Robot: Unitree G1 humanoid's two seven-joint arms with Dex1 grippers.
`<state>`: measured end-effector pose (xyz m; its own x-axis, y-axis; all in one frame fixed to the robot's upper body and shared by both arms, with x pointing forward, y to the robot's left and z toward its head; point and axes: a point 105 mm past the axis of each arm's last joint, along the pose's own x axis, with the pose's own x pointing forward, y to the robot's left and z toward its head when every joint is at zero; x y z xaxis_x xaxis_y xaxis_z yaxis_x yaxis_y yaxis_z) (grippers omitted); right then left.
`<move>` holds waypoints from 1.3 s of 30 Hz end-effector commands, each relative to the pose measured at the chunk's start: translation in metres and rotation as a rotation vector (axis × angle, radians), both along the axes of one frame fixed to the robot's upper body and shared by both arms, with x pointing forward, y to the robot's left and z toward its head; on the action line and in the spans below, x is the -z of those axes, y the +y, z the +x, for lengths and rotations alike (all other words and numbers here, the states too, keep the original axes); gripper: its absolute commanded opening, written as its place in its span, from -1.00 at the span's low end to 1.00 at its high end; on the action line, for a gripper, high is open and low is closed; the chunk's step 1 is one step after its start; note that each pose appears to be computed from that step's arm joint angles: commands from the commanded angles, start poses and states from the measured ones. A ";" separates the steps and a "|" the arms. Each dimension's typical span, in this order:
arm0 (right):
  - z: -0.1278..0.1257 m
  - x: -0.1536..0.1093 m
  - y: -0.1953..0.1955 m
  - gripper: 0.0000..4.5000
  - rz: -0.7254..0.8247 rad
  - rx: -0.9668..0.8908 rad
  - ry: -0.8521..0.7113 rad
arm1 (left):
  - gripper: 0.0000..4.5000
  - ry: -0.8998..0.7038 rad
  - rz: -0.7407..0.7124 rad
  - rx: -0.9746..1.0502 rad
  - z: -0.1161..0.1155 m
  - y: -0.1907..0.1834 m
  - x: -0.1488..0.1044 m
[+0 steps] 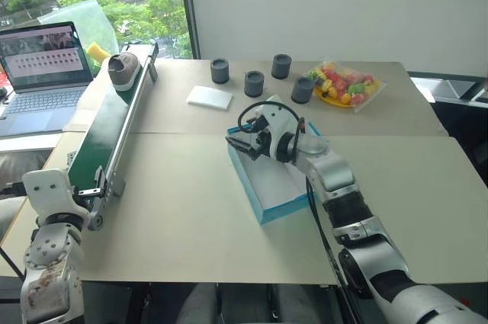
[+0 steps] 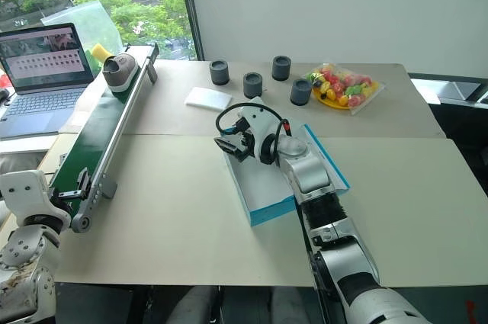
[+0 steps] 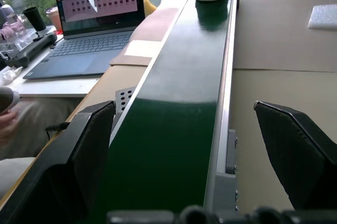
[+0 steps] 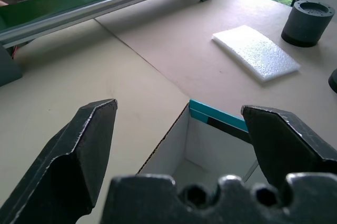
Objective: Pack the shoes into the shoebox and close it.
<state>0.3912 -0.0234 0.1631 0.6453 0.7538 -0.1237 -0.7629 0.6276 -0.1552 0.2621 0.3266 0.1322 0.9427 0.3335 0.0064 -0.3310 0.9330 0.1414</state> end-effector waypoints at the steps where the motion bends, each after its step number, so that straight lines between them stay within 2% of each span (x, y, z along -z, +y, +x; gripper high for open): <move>1: -0.003 -0.012 0.005 0.99 0.006 -0.020 -0.044 | 1.00 -0.038 0.035 0.000 0.000 0.002 -0.013; 8: 0.001 -0.009 0.001 0.99 -0.001 0.016 -0.036 | 1.00 -0.030 0.038 -0.001 0.000 0.002 -0.011; 15: -0.004 -0.008 0.004 0.99 0.019 -0.011 -0.013 | 1.00 -0.019 0.032 -0.008 0.000 0.004 -0.008; 22: -0.008 -0.010 0.006 0.99 0.031 -0.033 -0.011 | 1.00 0.044 0.009 -0.042 -0.002 0.013 0.003; 28: -0.011 -0.010 0.008 0.99 0.019 -0.038 -0.018 | 1.00 0.160 0.015 -0.030 0.003 0.019 0.016; 39: -0.014 -0.012 0.006 0.99 0.028 -0.013 -0.025 | 1.00 0.154 -0.015 -0.004 0.012 0.017 0.015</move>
